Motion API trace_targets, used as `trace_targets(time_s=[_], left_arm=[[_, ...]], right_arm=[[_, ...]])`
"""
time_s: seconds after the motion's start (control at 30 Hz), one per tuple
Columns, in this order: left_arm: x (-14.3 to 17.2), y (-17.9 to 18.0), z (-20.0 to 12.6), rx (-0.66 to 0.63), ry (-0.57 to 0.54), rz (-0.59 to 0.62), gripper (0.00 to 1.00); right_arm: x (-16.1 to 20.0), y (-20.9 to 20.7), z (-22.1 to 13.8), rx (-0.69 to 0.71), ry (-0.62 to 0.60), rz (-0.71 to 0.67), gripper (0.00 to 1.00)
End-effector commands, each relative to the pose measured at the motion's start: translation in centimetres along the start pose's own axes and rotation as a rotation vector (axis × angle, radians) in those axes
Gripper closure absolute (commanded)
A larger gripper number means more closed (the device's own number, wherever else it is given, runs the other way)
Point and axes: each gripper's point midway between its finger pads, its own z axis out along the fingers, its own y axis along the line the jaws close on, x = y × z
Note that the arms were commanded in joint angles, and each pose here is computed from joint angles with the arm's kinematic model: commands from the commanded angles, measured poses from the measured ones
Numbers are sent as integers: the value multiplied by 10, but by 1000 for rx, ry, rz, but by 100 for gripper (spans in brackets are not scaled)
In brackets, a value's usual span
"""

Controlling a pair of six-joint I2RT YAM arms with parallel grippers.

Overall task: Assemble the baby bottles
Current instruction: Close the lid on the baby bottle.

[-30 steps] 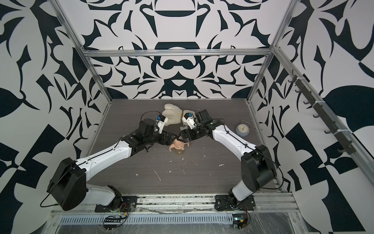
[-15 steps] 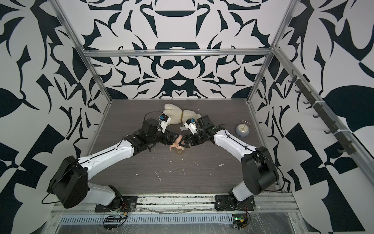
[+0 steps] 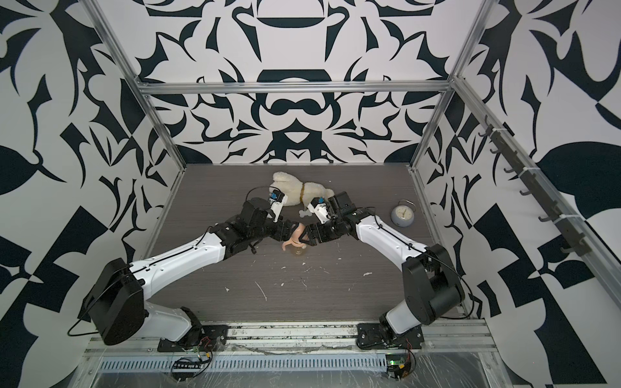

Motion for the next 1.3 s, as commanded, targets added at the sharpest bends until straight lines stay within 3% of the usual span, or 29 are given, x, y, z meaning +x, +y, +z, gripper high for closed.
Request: trace_targets(time_s=[0.0, 0.43, 0.73, 1.07, 1.27], left_arm=[[96, 25, 7, -119, 344, 70, 27], [111, 39, -7, -201, 375, 80, 27], [130, 39, -11, -288, 470, 206, 27], [141, 35, -8, -287, 510, 193, 29], [130, 32, -16, -279, 472, 176, 28]], right_arm=[[-11, 0, -20, 53, -66, -30, 17], [-20, -7, -36, 140, -123, -55, 15], [-26, -25, -72, 239, -215, -37, 13], [-26, -36, -92, 274, -247, -22, 13], [-28, -37, -90, 270, -253, -24, 13]])
